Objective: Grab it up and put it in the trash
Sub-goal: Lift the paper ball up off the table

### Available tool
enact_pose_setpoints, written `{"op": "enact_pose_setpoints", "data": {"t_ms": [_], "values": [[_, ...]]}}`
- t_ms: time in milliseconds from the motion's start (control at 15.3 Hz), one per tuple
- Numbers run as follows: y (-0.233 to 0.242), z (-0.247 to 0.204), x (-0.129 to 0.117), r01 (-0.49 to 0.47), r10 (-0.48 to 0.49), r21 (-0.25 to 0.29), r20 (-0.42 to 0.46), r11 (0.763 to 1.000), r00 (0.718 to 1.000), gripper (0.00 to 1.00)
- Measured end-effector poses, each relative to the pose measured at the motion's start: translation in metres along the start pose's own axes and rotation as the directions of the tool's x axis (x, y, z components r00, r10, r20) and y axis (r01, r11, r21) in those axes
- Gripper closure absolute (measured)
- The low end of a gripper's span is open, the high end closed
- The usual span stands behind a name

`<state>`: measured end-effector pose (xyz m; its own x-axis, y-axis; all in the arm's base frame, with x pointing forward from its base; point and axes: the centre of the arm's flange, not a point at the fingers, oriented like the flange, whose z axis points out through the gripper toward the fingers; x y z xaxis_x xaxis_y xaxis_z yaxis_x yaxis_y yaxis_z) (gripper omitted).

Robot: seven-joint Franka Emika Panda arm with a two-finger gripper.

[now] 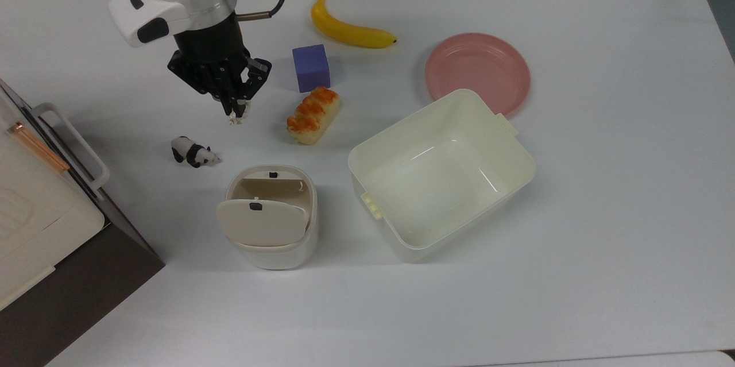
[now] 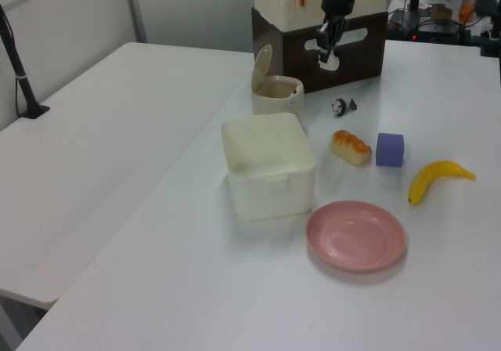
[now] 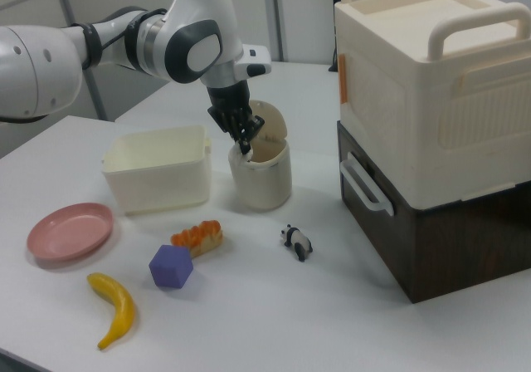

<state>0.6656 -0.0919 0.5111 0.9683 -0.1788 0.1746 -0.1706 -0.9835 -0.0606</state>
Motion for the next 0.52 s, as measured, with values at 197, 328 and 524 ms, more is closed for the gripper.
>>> {"op": "enact_pose_setpoints", "data": {"t_ms": [197,328,524], "values": [[0.0,-0.005,0.003,-0.001,0.001,0.001,-0.011,1.0,1.0,0.9],[-0.001,-0.012,0.006,-0.005,0.005,0.002,-0.027,1.0,1.0,0.9],[-0.008,-0.018,0.014,-0.009,0.01,0.009,-0.048,1.0,0.999,0.91]]}}
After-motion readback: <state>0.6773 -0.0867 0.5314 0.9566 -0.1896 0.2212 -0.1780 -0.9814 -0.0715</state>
